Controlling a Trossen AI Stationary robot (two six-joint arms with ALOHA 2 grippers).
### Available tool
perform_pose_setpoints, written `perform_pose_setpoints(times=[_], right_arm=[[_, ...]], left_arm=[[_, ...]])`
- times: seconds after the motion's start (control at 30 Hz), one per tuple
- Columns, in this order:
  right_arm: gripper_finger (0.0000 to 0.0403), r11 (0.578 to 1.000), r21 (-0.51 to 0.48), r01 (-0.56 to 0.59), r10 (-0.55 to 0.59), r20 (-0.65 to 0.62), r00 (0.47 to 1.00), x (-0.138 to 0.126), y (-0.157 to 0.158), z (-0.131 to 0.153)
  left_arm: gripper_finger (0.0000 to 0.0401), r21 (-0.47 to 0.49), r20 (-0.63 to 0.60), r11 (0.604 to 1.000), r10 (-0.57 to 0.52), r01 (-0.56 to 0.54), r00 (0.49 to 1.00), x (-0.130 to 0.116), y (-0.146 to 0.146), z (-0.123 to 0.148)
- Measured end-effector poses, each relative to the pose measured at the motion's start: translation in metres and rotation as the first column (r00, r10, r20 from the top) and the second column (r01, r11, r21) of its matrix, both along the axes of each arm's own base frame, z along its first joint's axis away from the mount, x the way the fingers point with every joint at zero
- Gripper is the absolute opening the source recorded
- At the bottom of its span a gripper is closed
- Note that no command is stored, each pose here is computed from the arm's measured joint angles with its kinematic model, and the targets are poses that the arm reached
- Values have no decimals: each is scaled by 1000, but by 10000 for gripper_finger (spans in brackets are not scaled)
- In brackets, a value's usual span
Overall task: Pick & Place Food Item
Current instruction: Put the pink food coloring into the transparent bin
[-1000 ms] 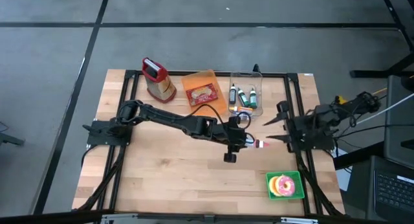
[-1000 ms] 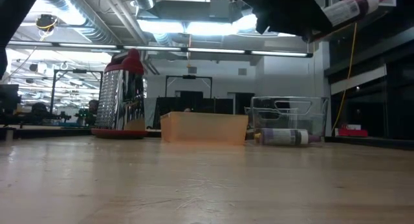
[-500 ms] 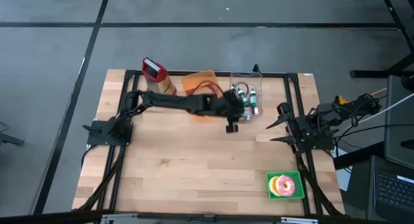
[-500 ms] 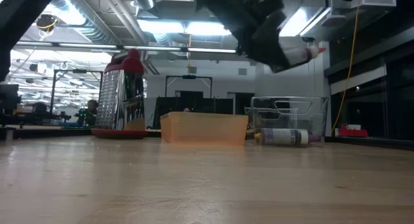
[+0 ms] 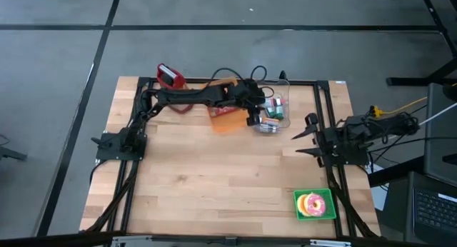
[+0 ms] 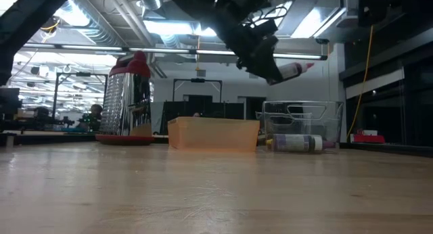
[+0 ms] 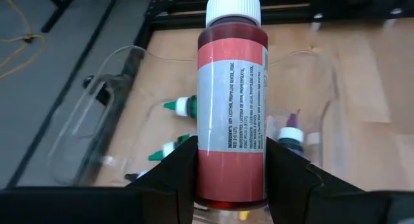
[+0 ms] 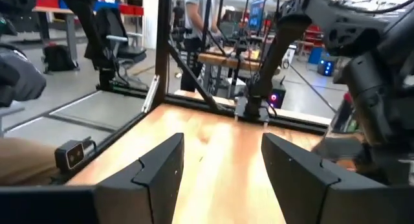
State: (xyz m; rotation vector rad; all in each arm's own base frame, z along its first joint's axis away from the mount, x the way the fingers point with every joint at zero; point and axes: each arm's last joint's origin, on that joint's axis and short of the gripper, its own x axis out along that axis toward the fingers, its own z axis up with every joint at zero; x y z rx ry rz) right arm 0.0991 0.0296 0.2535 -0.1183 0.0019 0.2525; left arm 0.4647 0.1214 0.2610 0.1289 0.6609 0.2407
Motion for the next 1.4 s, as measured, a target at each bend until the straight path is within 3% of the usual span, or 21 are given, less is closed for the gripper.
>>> perform_pose_setpoints(times=[0.4, 0.97, 1.4], right_arm=[[210, 998, 47, 43, -45, 51, 998, -24, -12, -31], [210, 990, 58, 130, -125, -92, 988, -8, -15, -80], [210, 993, 60, 104, -98, -85, 992, -8, -15, -80]], left_arm=[[134, -47, -67, 999, -4, 0, 998, 3, 19, -30], [134, -68, -94, 998, -13, 6, 995, 3, 29, -43], [134, -82, -150, 996, -29, 17, 988, 7, 29, -66]])
